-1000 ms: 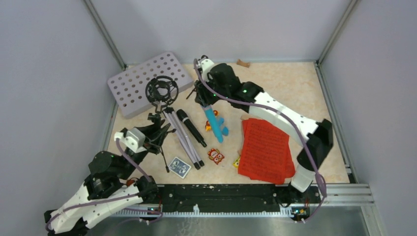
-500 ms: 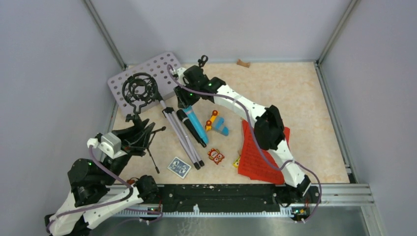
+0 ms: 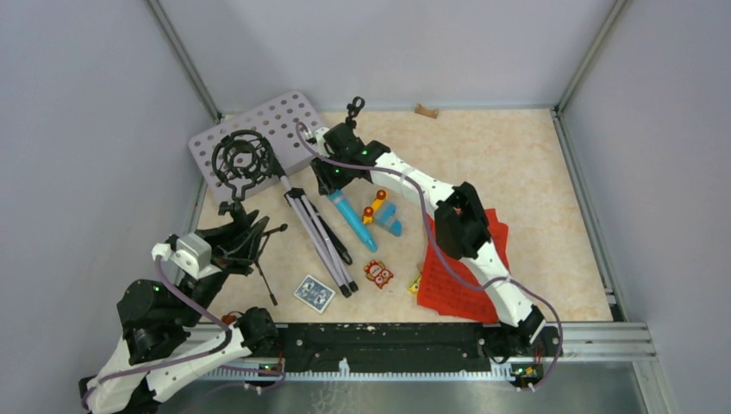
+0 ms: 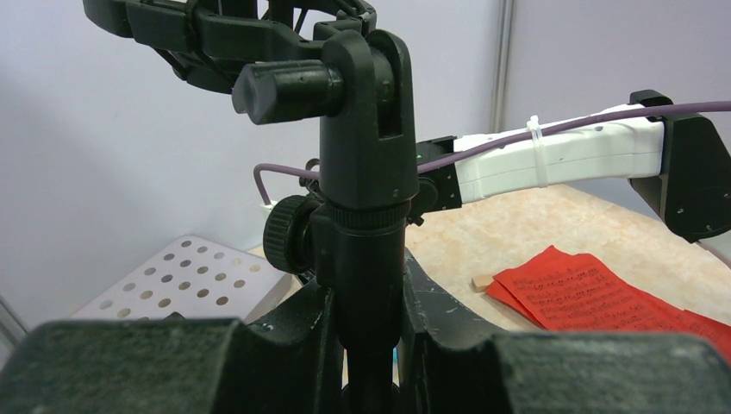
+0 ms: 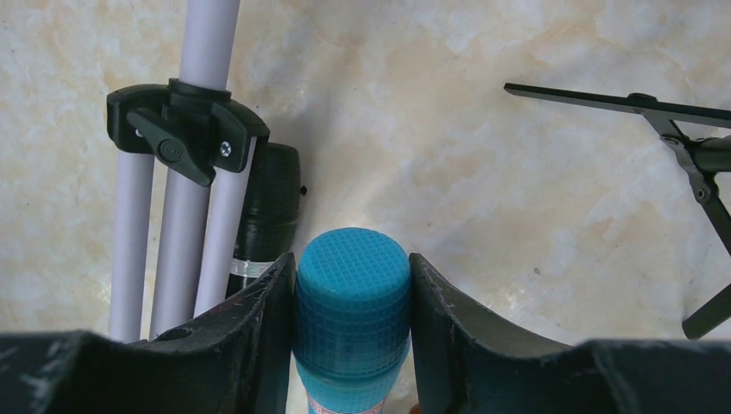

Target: Pack up the instrument practice props

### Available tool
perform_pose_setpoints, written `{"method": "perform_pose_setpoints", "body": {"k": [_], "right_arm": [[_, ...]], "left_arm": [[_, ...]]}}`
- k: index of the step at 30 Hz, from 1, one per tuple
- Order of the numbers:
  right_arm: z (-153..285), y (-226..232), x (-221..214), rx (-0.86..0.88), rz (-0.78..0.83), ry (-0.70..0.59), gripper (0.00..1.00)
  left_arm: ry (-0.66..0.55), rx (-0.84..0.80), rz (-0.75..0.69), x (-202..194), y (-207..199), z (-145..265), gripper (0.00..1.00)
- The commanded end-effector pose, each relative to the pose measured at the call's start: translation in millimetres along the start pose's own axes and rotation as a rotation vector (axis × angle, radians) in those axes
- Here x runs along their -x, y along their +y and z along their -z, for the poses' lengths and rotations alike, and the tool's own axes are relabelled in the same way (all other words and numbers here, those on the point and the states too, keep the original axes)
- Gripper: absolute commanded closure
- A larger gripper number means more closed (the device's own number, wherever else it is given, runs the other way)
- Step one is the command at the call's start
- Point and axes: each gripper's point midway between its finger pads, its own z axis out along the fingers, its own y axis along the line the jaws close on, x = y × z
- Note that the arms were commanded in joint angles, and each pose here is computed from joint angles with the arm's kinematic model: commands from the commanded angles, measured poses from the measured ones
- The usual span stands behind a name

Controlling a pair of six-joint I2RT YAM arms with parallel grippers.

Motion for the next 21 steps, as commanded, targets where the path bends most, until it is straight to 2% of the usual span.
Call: {"method": "perform_pose_setpoints", "body": {"k": [1, 10, 21], "right_arm": [[-7, -16, 21, -0.028, -0.014, -0.093, 0.71], [-13, -14, 26, 0.010, -0.057, -0.120, 0.52], [-1, -3, 35, 0.064, -0.068, -0.144, 0.46]], "left_arm": [[-0.105, 0.006, 0.038, 32, 5, 1, 1.00], [-0.087, -0.012, 0.064, 24, -1, 1, 1.00], [-0.073, -0.024, 0.081, 17, -5, 0, 1.00]]}}
